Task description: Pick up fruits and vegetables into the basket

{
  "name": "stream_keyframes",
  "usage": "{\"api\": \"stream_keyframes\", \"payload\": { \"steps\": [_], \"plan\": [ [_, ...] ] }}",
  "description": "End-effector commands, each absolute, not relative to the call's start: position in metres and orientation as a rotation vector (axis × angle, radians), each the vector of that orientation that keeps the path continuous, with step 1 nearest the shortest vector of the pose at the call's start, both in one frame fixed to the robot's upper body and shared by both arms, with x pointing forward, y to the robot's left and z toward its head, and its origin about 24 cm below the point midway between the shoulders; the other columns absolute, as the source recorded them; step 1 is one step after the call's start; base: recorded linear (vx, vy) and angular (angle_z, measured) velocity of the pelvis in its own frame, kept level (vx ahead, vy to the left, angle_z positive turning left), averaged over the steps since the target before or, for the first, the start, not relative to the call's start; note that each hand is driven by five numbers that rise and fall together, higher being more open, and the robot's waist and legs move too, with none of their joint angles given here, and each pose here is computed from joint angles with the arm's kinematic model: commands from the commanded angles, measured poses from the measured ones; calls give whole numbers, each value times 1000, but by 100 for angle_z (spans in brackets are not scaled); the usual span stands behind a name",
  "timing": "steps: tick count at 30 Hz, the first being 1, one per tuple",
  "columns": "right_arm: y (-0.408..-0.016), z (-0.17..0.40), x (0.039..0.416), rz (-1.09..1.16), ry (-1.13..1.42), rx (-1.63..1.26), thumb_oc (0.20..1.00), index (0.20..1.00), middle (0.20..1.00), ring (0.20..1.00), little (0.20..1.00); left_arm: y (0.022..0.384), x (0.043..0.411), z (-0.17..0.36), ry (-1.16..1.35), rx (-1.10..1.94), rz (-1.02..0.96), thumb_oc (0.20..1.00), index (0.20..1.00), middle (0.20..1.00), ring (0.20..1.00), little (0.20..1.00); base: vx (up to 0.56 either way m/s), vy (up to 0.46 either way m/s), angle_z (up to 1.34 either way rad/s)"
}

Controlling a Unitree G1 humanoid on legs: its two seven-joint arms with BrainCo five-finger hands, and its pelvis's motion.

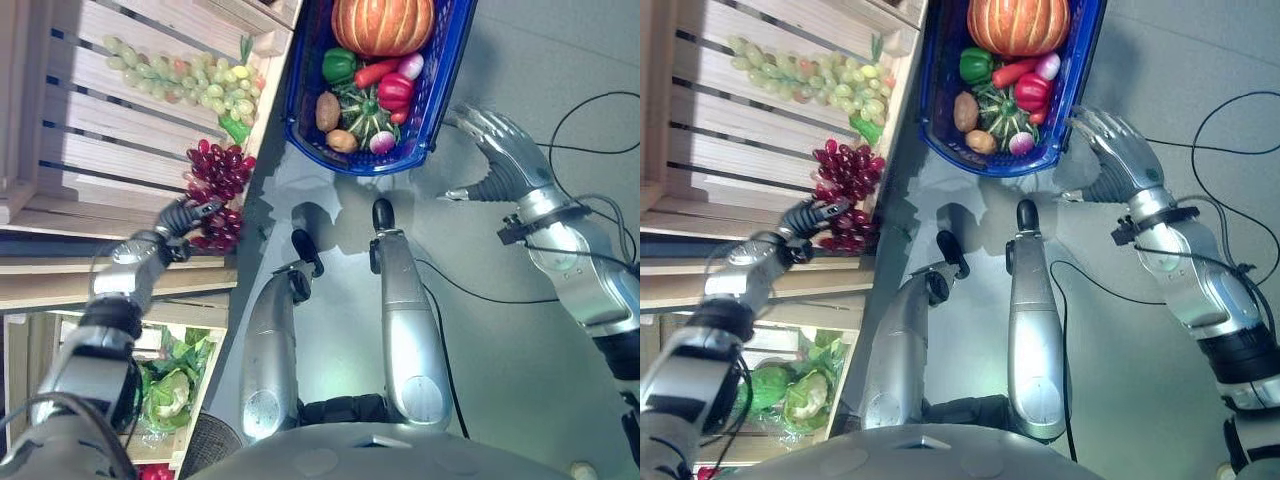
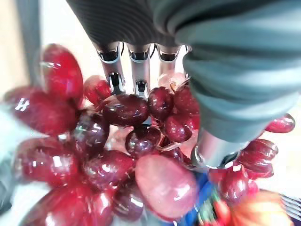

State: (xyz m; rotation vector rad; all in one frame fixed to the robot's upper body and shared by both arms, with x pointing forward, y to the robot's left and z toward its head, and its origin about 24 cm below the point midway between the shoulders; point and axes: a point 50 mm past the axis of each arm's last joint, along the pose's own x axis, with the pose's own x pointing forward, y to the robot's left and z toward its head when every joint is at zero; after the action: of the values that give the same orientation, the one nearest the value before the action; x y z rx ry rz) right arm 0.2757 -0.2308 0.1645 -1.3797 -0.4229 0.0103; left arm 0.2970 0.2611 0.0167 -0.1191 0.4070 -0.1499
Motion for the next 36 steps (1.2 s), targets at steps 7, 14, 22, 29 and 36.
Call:
{"api": "stream_keyframes", "payload": {
  "steps": [7, 14, 22, 29, 36],
  "plan": [
    [-236, 167, 271, -169, -521, -1453, 1000, 1000, 1000, 1000, 1000, 214, 253, -4, 471, -362, -365, 200, 200, 200, 200, 200, -20, -36, 14],
    [-236, 157, 275, -155, -480, -1466, 1000, 1000, 1000, 1000, 1000, 198, 249, 24, 398, -451, -490, 200, 200, 200, 200, 200, -25, -44, 14],
    [-231, 139, 275, -105, -424, -1371, 1000, 1000, 1000, 1000, 1000, 180, 242, 51, 311, -520, -617, 200, 200, 200, 200, 200, -27, -37, 9],
    [-202, 136, 274, 154, -501, -1385, 1000, 1000, 1000, 1000, 1000, 174, 238, 65, 284, -511, -734, 200, 200, 200, 200, 200, -16, -45, 7],
    [-173, 140, 271, 289, -692, -1391, 1000, 1000, 1000, 1000, 1000, 155, 229, 62, 378, -515, -861, 200, 200, 200, 200, 200, -1, -29, 5]
  ]
}}
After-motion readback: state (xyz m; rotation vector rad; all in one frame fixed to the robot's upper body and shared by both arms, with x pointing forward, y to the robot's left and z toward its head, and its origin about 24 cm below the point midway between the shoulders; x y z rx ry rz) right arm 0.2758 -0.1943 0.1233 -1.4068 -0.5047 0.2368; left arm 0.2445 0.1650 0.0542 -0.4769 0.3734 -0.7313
